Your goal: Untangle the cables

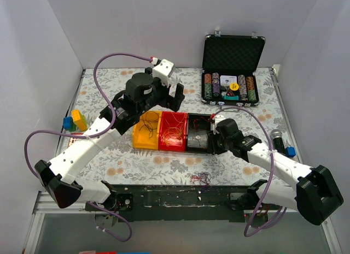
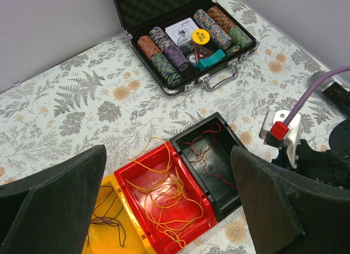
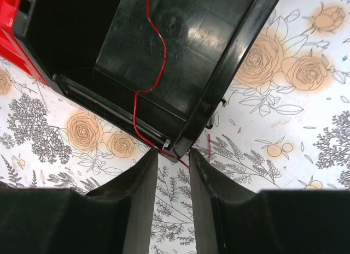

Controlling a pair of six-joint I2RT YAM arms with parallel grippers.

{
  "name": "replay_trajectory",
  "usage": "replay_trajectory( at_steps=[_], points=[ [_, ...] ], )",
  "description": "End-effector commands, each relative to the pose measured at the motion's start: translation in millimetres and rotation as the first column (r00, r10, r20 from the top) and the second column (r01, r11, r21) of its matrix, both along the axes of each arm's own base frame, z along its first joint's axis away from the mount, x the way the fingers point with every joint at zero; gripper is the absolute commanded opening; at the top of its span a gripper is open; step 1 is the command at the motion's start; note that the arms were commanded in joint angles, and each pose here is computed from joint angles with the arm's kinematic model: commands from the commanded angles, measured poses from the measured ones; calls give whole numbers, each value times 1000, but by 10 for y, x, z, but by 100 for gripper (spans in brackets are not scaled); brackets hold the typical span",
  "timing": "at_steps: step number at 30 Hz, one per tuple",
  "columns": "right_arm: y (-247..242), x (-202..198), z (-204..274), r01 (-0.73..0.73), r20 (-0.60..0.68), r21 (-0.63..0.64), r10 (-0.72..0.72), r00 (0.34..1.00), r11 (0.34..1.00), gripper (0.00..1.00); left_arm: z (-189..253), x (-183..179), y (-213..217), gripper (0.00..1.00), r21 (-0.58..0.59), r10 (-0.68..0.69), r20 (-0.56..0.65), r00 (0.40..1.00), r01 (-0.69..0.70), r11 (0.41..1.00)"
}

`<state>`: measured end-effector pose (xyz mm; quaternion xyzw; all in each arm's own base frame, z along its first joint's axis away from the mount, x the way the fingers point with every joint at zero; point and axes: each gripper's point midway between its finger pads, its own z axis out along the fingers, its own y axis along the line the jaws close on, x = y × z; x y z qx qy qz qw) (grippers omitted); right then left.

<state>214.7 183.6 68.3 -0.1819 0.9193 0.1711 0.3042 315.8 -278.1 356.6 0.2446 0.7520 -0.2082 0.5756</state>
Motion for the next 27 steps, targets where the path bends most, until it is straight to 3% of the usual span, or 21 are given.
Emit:
replay_trajectory(
  at_steps=[1,5,11,18,20,24,27],
  points=[
    [9,-60,-59,10,-15,26,-10,1000,1000,37,154,-51,99,98,-28,10,39,999,-9,1000],
    [-13,-98,-83,19,-17,34,-19,1000,999,35,156,-48,91,98,-29,9,37,999,-8,1000],
    [-18,-110,-38,26,-4,52,-25,1000,998,23,195,-42,80,98,-37,9,41,999,-7,999],
    [17,-156,-24,-15,-6,67,15,1000,998,45,204,-49,87,98,-38,9,42,999,-7,999],
    [11,-162,-45,-18,-6,63,19,1000,998,45,204,-51,84,98,-40,7,41,999,-6,999],
    [6,-163,-73,-18,-8,58,19,1000,998,36,212,-45,86,98,-40,10,43,999,-9,999],
    [2,-118,2,-13,13,53,12,1000,999,38,199,-53,90,98,-38,9,40,999,-7,999]
  ],
)
